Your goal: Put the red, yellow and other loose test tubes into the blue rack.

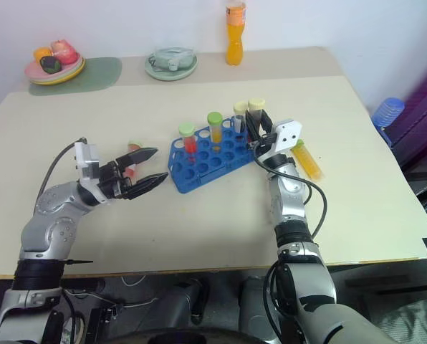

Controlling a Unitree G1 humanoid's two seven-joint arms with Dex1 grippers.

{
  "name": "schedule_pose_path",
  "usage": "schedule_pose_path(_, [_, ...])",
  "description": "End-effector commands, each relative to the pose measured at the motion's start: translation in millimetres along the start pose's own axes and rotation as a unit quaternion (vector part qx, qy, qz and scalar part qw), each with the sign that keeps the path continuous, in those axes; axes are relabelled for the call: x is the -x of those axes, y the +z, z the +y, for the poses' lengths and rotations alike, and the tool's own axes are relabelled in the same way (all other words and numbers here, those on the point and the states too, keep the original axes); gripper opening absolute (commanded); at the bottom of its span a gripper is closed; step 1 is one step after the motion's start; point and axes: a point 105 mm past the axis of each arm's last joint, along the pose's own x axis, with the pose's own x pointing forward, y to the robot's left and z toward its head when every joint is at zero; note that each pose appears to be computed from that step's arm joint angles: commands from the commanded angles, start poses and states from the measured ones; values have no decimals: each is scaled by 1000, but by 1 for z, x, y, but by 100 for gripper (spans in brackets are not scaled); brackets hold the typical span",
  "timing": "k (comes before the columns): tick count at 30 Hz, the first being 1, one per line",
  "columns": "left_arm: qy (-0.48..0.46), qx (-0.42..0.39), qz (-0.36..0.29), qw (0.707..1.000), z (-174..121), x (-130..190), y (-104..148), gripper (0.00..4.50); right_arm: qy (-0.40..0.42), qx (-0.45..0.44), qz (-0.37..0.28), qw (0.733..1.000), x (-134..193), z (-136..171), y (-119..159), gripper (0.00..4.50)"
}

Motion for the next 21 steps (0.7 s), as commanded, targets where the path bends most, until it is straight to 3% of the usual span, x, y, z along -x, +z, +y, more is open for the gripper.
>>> schedule_pose_path(1, [-6, -23, -1, 1000, 0, 0, 8, 379, 5, -6, 2, 1000, -4, 9, -5, 83])
schedule_pose_path(15, [-4, -26, 1, 1000, 0, 1, 10, 379, -41, -5, 9, 999, -3, 5, -17, 83])
schedule_pose_path(21, [-3, -26, 1, 1000, 0, 1, 10, 379, -24, -46, -31, 998, -1, 13, -9, 83])
